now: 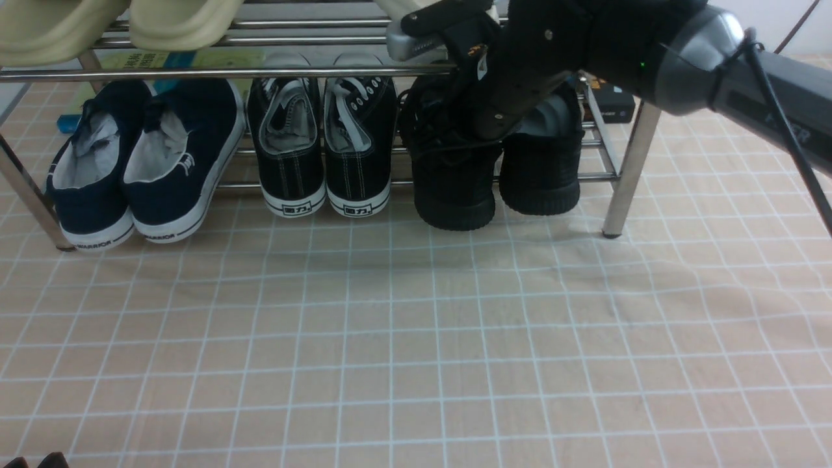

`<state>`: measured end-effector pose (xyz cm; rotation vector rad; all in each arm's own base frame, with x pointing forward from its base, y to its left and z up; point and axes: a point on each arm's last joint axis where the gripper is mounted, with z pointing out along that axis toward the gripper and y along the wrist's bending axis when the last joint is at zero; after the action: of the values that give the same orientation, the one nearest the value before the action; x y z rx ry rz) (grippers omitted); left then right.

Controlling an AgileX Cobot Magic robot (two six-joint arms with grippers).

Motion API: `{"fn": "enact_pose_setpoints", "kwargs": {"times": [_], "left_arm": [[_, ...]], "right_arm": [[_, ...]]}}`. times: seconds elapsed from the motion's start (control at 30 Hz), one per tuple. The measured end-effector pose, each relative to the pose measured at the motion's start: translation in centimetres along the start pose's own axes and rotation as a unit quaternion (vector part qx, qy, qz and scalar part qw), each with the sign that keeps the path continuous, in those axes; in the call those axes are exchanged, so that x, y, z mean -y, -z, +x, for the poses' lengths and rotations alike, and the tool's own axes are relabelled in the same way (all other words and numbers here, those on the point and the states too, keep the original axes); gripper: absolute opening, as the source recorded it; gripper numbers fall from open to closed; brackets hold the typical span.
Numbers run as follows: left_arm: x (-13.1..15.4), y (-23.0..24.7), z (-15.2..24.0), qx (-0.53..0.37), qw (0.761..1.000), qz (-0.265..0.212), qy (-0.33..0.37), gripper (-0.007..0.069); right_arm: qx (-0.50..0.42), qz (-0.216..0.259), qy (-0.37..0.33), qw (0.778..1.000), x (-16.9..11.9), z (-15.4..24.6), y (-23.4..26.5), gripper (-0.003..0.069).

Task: Take the shoes off the shelf from the light coffee tablecloth by hand.

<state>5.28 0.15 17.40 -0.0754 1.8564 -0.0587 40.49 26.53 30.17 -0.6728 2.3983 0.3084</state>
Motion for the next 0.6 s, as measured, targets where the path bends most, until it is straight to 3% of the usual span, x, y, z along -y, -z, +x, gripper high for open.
{"fn": "enact_pose_setpoints", "kwargs": {"times": [0.3, 0.6], "left_arm": [[0.0, 0.0, 0.0, 0.000, 1.000, -0.001, -0.002, 0.0242], [0.0, 0.0, 0.0, 0.000, 1.000, -0.001, -0.002, 0.0242]], "right_arm": [[0.018, -0.028, -0.023, 0.999, -0.7, -1.5, 2.8, 0.0433], [0.013, -0.020, -0.026, 0.999, -0.3, -0.8, -2.2, 0.0470]]}}
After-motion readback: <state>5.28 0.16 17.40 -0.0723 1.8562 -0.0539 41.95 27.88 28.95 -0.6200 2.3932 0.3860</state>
